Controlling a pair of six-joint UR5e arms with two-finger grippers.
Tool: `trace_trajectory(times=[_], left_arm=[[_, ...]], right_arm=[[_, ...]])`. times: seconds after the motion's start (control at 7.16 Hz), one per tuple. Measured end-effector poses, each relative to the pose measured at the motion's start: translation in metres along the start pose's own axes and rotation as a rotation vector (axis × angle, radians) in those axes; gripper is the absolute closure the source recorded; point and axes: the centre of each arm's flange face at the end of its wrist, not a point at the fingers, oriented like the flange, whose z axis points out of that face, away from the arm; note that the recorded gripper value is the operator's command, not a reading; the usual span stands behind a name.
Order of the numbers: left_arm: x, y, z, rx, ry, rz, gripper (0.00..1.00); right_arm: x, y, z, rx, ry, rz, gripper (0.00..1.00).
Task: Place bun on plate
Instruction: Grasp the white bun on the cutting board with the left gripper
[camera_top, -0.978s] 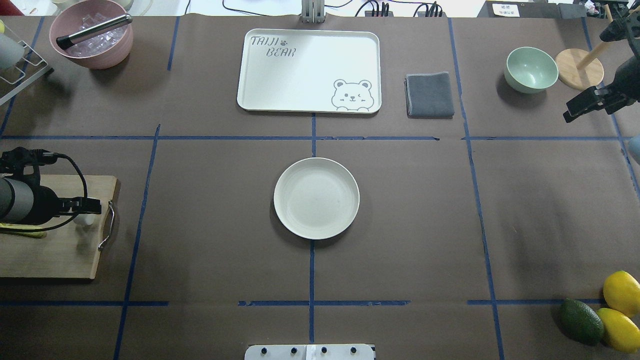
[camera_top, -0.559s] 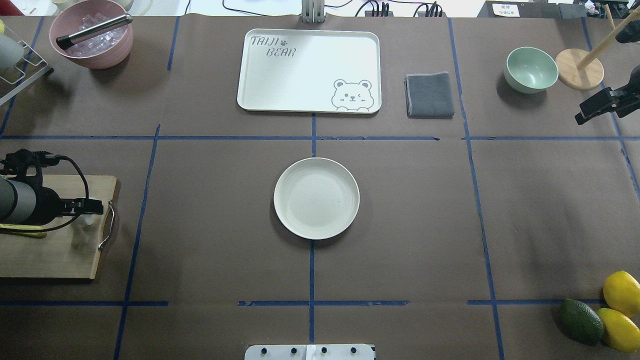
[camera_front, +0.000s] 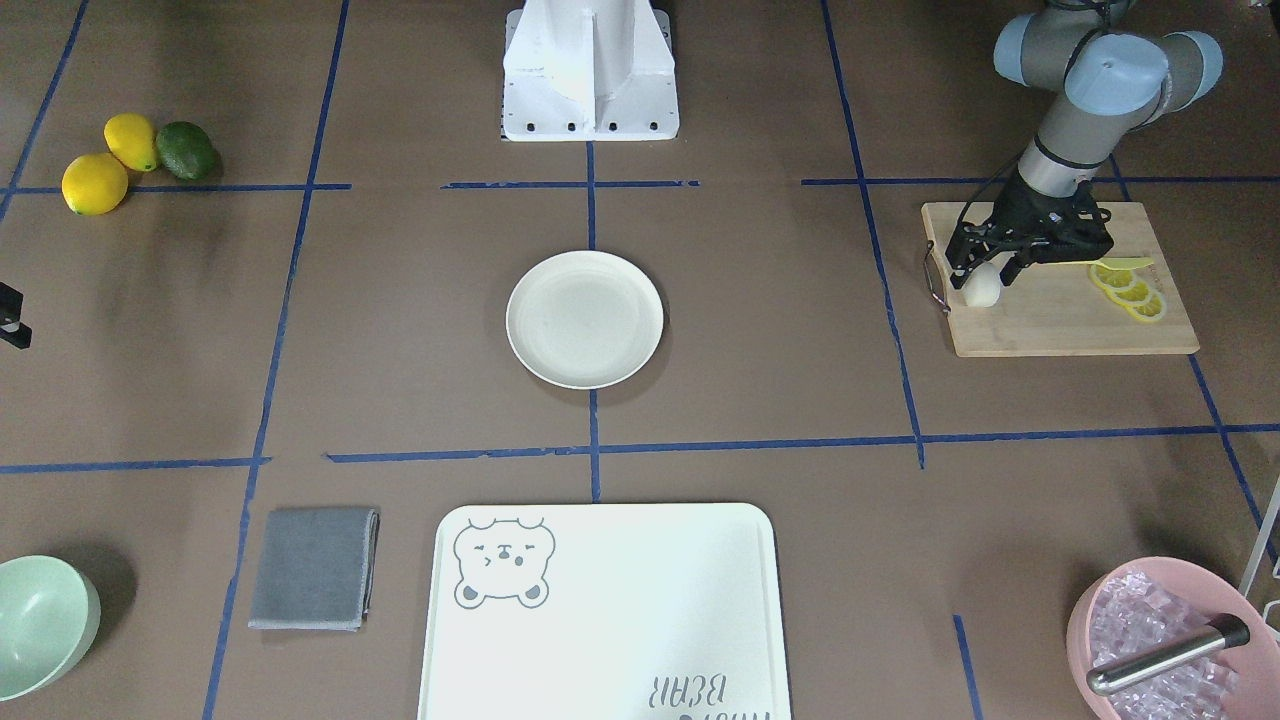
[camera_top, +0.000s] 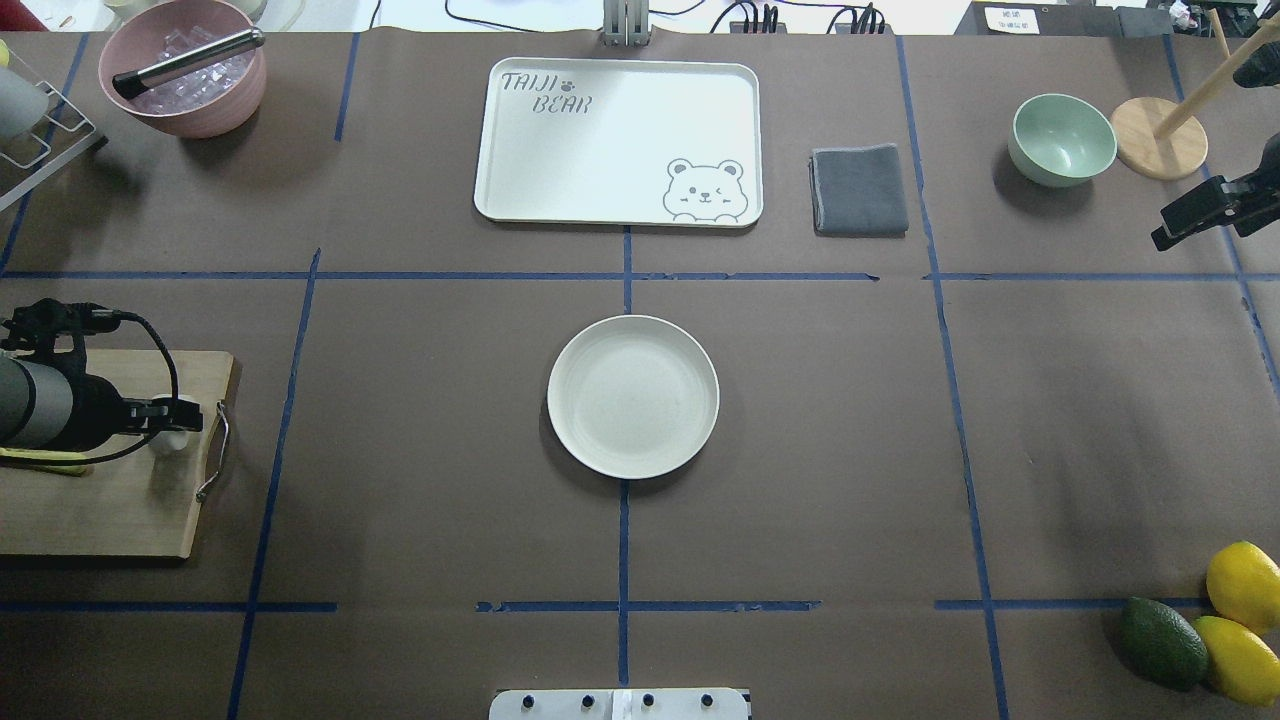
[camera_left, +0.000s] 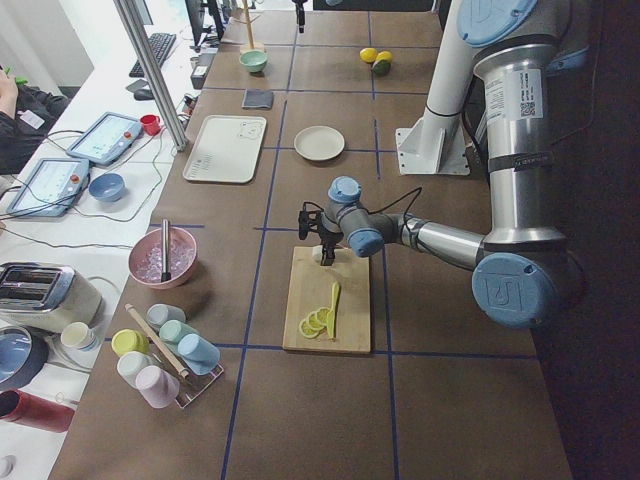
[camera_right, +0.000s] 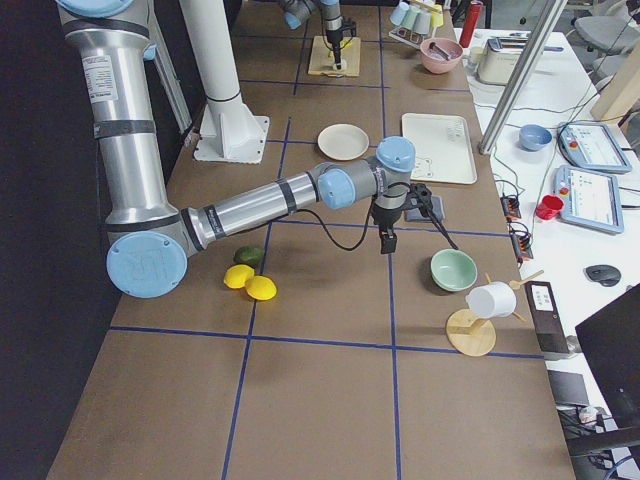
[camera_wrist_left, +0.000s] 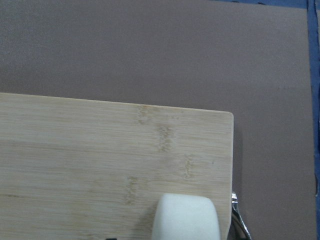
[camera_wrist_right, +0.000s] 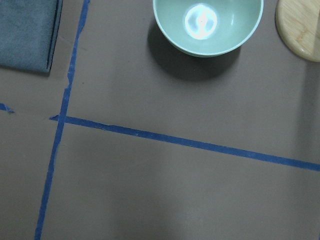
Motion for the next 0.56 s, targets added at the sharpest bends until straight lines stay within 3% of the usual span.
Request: trace_trajectory(times=[0.56], left_arm=[[0.0023, 0.0000, -0.0032, 0.003, 0.005, 0.005, 0.70]], right_arm=[[0.0002, 0.0001, 0.0001, 0.000, 0.000, 0.002, 0.00]])
